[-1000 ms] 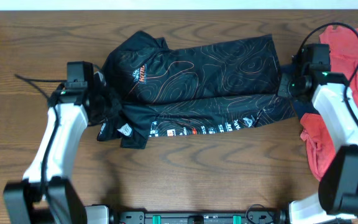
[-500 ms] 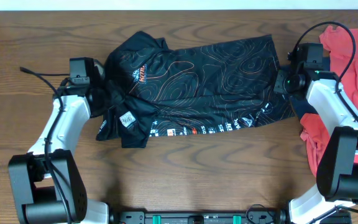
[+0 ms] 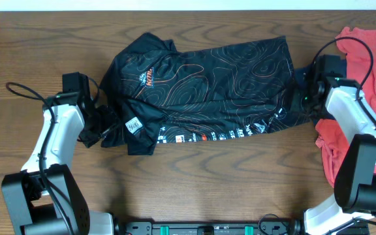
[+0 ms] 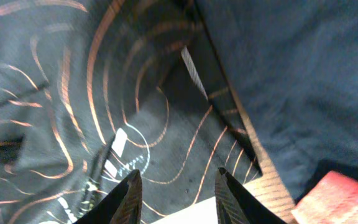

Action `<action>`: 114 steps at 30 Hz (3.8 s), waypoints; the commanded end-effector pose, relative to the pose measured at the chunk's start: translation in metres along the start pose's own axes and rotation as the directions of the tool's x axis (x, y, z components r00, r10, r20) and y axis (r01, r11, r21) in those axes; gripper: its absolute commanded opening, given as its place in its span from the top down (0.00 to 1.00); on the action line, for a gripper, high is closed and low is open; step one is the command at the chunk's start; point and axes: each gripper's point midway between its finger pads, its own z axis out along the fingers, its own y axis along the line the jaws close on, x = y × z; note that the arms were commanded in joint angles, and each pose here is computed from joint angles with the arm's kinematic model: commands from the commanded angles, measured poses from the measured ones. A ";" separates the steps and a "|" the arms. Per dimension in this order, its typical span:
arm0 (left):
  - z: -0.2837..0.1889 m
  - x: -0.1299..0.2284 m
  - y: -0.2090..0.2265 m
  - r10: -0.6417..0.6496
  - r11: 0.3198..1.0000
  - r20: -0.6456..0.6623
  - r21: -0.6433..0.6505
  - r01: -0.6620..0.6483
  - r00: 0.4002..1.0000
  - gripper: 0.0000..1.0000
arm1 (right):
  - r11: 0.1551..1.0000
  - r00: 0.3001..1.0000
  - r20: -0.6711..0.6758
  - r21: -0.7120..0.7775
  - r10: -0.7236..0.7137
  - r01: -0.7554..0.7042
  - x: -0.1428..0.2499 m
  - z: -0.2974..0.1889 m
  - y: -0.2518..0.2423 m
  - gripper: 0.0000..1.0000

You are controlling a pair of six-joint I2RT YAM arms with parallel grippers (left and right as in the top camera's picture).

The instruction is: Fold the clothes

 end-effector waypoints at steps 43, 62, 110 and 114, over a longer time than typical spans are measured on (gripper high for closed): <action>0.046 0.036 0.051 -0.009 0.986 -0.038 -0.169 0.002 0.999 0.94 | 1.000 1.000 0.028 0.031 -0.002 0.001 0.049 0.049 -0.018 0.99; 0.029 0.061 0.072 -0.116 0.989 -0.213 -0.111 0.094 0.970 0.76 | 0.931 0.910 -0.294 0.304 0.292 -0.201 0.144 0.026 -0.069 0.92; -0.013 0.117 -0.084 0.177 0.914 -0.238 0.401 -0.070 0.955 0.94 | 0.972 0.977 -0.019 0.102 0.213 -0.210 0.086 -0.049 -0.043 0.37; -0.047 0.066 -0.092 0.146 0.877 -0.021 0.465 -0.120 0.989 0.94 | 0.974 0.978 -0.018 0.106 0.206 -0.203 0.085 -0.049 -0.044 0.37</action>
